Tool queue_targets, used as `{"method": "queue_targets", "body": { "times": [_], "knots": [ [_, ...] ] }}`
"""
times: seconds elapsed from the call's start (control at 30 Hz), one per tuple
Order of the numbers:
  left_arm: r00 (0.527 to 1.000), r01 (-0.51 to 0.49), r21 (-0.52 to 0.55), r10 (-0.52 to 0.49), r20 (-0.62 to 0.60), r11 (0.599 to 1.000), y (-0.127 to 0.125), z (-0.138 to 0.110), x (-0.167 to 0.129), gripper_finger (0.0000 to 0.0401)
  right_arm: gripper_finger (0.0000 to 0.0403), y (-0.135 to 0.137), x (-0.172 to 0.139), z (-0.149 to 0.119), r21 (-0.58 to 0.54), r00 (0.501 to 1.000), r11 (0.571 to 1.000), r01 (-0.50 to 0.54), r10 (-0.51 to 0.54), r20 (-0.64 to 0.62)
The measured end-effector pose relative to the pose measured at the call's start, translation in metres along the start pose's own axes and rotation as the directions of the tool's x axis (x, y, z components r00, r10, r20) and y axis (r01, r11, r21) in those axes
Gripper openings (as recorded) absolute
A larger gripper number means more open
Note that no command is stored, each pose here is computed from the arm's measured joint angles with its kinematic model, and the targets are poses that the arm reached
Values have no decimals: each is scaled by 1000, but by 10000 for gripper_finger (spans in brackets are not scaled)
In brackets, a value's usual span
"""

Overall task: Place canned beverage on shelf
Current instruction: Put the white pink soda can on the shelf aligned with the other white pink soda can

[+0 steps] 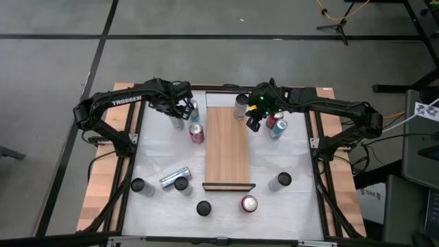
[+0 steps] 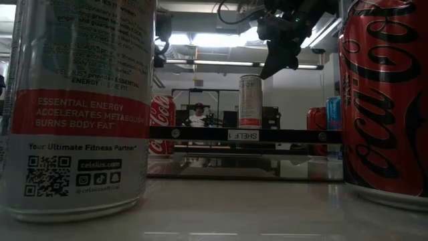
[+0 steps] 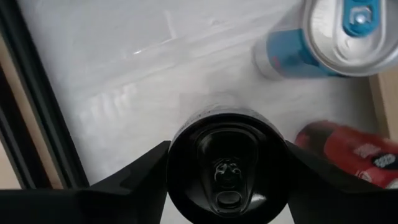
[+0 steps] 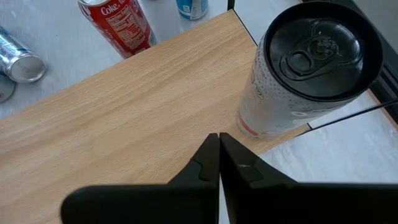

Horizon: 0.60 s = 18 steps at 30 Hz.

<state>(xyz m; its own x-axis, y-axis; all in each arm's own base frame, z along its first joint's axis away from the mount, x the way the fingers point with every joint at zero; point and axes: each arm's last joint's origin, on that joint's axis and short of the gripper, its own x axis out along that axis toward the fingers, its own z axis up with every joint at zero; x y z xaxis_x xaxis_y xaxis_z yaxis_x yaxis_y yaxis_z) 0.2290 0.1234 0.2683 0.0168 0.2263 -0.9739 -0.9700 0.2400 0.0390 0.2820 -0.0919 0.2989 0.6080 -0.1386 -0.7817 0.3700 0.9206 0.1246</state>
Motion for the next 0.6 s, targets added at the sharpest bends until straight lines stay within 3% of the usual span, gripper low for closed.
{"method": "queue_targets", "body": {
  "times": [0.17,0.37,0.6],
  "knots": [
    [1000,3,-186,-2,4,983,-4,-5,-1,239,1,0,0,0,0,1000,1000,0,0,0],
    [1000,13,-413,-13,4,911,-10,-12,-3,239,1,0,0,0,0,1000,1000,0,0,0],
    [997,-77,-546,52,-62,834,-8,-24,-6,239,1,0,0,0,0,1000,1000,0,0,0]
  ]
}}
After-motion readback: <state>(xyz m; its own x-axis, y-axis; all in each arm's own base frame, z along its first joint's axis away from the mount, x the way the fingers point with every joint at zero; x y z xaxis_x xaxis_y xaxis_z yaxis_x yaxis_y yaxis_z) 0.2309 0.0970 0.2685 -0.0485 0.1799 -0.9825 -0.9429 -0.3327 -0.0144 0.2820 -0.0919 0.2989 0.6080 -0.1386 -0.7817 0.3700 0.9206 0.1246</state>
